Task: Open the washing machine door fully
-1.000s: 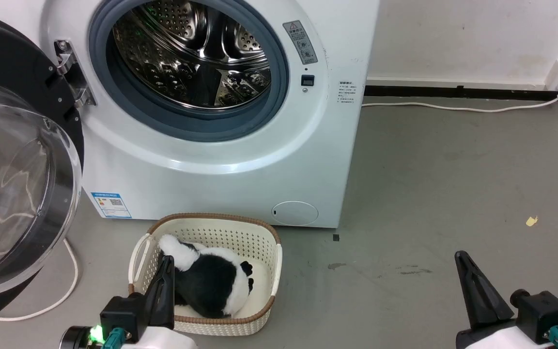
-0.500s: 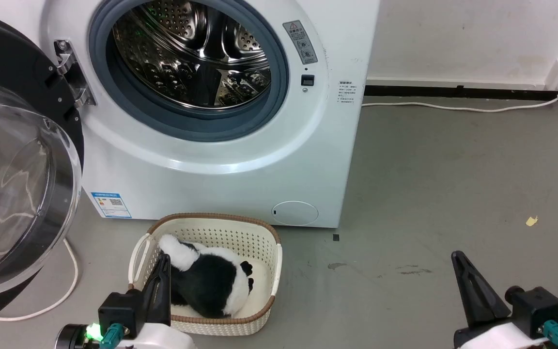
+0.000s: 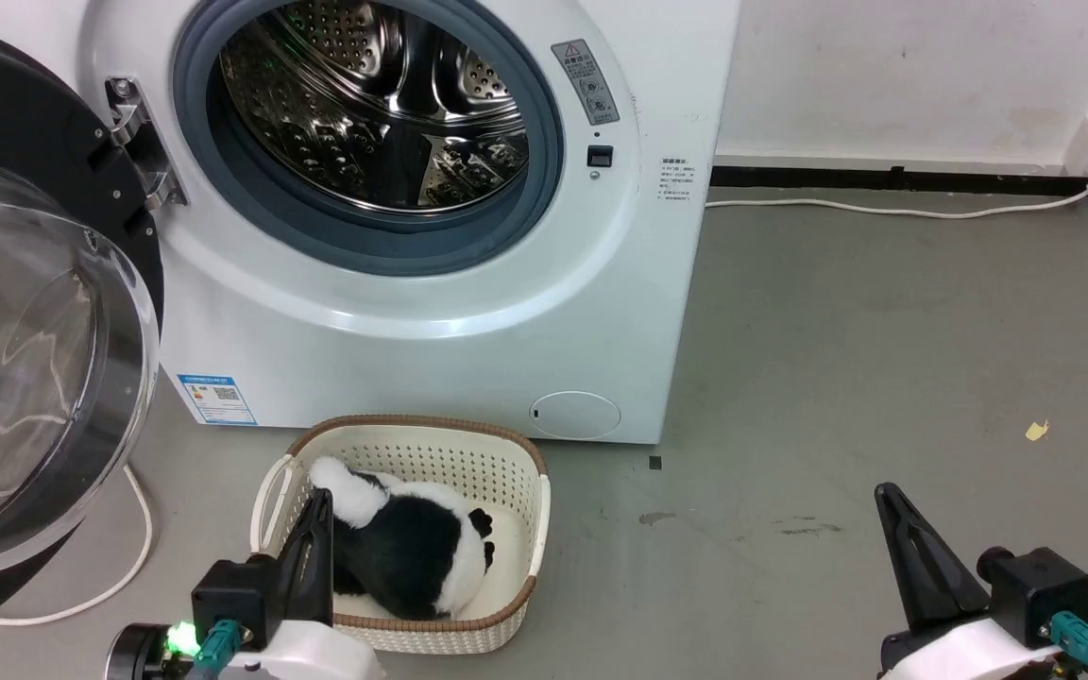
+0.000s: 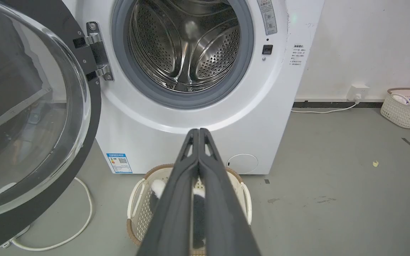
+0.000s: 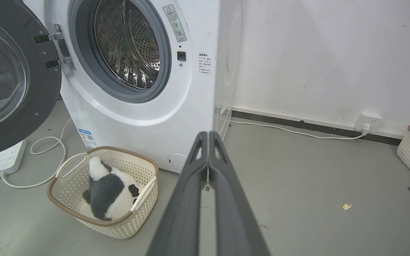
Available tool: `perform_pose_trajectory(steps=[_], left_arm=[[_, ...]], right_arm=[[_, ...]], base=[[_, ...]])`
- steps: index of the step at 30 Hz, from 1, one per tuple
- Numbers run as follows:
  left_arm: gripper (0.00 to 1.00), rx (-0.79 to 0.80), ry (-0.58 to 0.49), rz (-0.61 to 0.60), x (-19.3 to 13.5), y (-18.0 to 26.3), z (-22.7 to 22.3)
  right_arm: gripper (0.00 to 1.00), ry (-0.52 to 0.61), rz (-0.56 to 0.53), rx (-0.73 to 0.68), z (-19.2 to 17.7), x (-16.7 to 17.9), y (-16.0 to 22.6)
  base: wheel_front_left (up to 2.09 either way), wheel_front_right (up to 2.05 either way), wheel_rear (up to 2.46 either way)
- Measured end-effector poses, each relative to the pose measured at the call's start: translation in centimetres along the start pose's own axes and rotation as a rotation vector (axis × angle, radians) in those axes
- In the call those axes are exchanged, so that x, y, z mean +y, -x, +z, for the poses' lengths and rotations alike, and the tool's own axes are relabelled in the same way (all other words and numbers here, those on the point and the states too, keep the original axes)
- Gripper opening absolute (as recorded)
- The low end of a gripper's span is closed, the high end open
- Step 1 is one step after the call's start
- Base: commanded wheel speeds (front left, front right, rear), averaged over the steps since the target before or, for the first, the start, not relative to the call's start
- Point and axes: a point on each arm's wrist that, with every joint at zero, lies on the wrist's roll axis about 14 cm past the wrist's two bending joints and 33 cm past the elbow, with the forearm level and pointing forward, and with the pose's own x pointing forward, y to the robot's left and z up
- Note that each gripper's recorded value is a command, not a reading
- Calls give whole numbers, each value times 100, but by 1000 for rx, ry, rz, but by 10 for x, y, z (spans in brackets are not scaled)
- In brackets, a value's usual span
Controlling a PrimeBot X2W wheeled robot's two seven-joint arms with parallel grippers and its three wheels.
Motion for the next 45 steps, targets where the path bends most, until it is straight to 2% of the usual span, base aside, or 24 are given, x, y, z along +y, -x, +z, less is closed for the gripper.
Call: perform_pose_trajectory(steps=[45], left_arm=[[0,43,-39,29,9,-4,3]], right_arm=[[0,28,21,62,-2,6,-9]], base=[[0,0,0]])
